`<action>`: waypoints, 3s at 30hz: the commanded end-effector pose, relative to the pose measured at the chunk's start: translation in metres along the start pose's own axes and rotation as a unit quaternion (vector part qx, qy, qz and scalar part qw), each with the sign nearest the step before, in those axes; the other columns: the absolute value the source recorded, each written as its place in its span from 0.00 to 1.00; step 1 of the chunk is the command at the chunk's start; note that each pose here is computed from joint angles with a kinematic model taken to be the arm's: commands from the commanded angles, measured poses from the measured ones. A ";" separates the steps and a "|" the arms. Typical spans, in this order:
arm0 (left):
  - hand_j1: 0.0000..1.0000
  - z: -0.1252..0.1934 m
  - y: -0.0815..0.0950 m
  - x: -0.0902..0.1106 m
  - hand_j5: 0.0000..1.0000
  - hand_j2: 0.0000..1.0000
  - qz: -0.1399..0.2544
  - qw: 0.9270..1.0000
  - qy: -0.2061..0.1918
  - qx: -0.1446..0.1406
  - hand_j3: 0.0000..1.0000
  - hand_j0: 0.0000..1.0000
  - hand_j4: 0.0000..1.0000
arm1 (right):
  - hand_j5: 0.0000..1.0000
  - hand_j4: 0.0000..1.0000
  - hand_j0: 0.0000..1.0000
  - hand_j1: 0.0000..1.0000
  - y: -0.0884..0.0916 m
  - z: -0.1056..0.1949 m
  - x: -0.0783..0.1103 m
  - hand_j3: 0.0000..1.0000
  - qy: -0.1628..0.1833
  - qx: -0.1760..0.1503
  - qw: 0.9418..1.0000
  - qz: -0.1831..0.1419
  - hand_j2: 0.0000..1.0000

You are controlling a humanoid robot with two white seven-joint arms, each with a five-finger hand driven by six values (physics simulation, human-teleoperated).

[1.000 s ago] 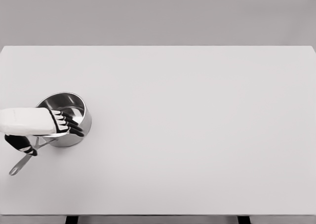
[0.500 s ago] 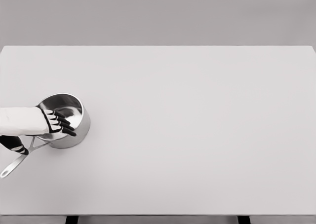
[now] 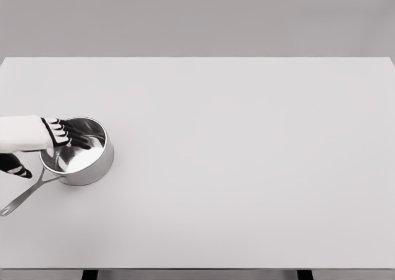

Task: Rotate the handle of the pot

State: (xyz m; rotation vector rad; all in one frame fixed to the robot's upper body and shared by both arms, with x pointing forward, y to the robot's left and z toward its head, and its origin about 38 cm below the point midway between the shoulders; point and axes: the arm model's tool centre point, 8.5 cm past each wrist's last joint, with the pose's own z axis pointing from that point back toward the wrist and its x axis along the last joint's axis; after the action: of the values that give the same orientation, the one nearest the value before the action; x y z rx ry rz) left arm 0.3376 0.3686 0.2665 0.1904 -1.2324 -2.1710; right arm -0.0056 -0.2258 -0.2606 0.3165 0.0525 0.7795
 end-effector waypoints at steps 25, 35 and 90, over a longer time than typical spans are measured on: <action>1.00 0.007 -0.051 -0.008 1.00 1.00 0.062 0.997 0.017 -0.043 1.00 1.00 1.00 | 1.00 1.00 1.00 1.00 0.000 0.000 0.000 1.00 0.000 0.000 1.000 0.000 1.00; 1.00 0.017 -0.025 -0.023 1.00 1.00 0.040 0.998 0.042 -0.014 1.00 1.00 1.00 | 1.00 1.00 1.00 1.00 0.000 0.000 0.000 1.00 0.000 0.000 1.000 0.000 1.00; 1.00 0.028 -0.051 -0.006 1.00 1.00 0.057 0.994 0.050 0.076 1.00 1.00 1.00 | 1.00 1.00 1.00 1.00 0.000 0.000 0.000 1.00 0.000 0.000 1.000 0.000 1.00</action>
State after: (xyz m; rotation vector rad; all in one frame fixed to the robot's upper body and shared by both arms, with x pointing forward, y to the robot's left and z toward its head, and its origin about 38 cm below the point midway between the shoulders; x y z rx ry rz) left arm 0.3088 0.4121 0.2410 0.2875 -1.3222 -1.9453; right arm -0.0056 -0.2258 -0.2606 0.3165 0.0525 0.7795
